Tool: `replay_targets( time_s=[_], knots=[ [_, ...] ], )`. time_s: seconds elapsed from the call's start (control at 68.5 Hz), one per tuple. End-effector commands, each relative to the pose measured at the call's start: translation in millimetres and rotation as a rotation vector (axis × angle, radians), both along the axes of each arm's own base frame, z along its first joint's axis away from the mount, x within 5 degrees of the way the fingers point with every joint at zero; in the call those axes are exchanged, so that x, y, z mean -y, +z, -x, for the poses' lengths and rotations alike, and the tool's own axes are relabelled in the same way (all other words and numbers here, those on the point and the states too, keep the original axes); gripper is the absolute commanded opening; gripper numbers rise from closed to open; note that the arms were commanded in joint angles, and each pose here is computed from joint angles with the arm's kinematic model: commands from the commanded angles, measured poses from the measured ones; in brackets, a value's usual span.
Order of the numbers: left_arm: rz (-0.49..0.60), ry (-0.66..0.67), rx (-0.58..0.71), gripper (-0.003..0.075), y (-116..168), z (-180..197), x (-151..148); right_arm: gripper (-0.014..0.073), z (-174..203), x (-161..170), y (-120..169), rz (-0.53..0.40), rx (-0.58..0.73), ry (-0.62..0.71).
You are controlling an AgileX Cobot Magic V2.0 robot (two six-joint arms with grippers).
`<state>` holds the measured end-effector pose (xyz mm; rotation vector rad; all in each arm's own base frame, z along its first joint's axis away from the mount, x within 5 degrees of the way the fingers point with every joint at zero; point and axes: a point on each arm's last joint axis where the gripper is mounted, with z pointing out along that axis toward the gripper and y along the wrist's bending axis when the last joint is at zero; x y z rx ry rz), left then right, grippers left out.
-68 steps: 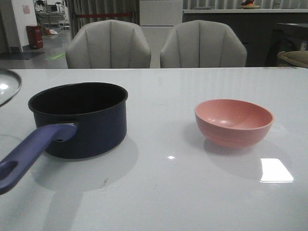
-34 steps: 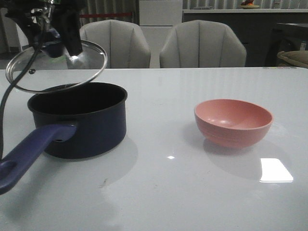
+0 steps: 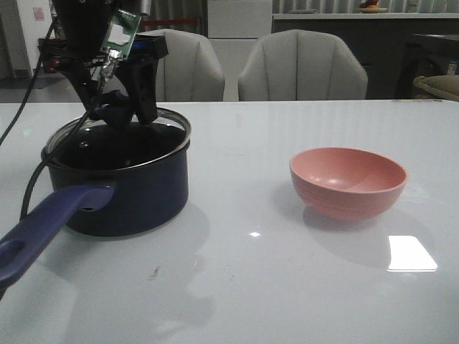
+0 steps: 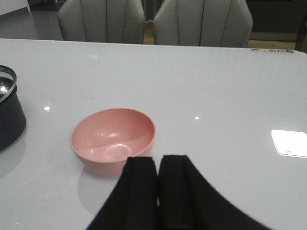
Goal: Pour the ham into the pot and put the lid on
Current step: 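Lower the glass lid onto the saucepan with the left gripper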
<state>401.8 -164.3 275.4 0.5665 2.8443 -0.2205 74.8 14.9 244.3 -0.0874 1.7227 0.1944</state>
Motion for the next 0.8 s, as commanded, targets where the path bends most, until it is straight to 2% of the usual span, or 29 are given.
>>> replay_targets(
  time_s=[0.0,0.277,0.496,0.657,0.788],
  knots=[
    [0.054,-0.002,0.059,0.0236,37.0,11.5,1.3,0.0147,-1.1,2.2,14.6,-0.013,0.086,-0.026],
    [0.038,-0.002,0.065,0.0237,36.8,10.9,-0.1,0.0147,-1.1,2.2,14.6,-0.013,0.086,-0.026],
    [0.012,-0.002,0.01,0.0251,20.2,14.5,-1.9,0.0147,-1.1,2.2,14.6,-0.013,0.086,-0.026],
    [0.009,-0.002,0.003,0.0255,18.1,15.0,-2.1,0.0147,-1.1,2.2,14.6,-0.013,0.086,-0.026],
    [0.009,-0.002,0.003,0.0335,18.1,15.0,-2.1,0.0147,-1.1,2.2,14.6,-0.013,0.086,-0.026]
  ],
)
